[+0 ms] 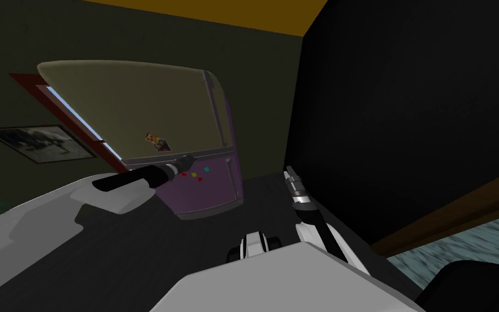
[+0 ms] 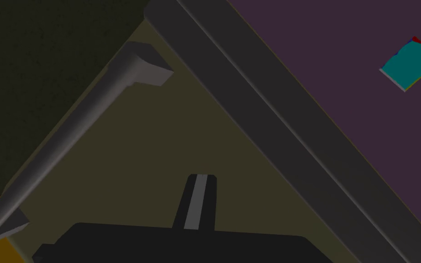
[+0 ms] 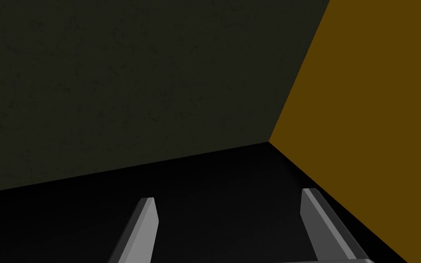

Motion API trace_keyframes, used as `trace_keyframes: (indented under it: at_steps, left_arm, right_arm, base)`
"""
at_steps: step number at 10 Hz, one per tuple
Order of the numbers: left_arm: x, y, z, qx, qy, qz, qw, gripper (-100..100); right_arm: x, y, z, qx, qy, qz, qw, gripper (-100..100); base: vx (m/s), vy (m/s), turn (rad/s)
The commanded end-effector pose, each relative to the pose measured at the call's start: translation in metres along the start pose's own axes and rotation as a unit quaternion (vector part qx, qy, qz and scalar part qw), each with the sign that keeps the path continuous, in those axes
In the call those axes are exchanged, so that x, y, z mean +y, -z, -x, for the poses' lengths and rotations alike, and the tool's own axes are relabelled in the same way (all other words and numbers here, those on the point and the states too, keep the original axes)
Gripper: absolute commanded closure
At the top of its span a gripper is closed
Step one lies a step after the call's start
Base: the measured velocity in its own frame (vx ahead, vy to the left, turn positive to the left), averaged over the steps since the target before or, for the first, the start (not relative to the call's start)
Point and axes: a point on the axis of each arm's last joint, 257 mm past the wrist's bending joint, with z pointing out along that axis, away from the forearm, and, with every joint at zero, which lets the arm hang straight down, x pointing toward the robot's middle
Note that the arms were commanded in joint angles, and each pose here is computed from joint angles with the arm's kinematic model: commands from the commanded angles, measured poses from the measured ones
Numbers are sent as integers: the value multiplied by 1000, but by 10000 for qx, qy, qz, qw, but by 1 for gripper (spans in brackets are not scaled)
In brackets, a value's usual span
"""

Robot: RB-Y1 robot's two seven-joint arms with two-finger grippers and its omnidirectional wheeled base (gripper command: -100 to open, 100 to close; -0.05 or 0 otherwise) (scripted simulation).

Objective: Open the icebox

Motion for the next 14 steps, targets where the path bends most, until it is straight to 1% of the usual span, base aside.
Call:
trace_keyframes:
  at_steps: [1,3,4,5,6,10,14]
  left_arm:
    - [-20,3,-23,247,-4,-232,9994,100]
    - [-42,12,-51,554,3,-491,9973,100]
    - [-43,12,-52,562,-2,-503,9972,100]
    - [-42,11,-50,531,-3,-482,9974,100]
    - [-44,11,-47,489,-86,-494,9975,-100]
    - [-47,10,-39,392,-240,-512,9976,-100]
    - [-50,9,-27,254,-451,-532,9972,-100]
  right_arm:
    - [0,0,0,0,0,-1,10000,0]
    - [0,0,0,0,-1,-1,10000,0]
    - [0,0,0,0,0,0,10000,0]
    - [0,0,0,0,0,-1,10000,0]
    - [0,0,0,-1,-1,-2,10000,0]
    - [0,0,0,-2,-2,-3,10000,0]
    - [0,0,0,-1,-2,-3,10000,0]
  base:
    - [-185,201,0]
    - [-221,225,25]
    - [-210,227,2]
    - [-79,93,-7]
    - [89,-42,-85]
    - [200,-115,-69]
    - [200,-83,-85]
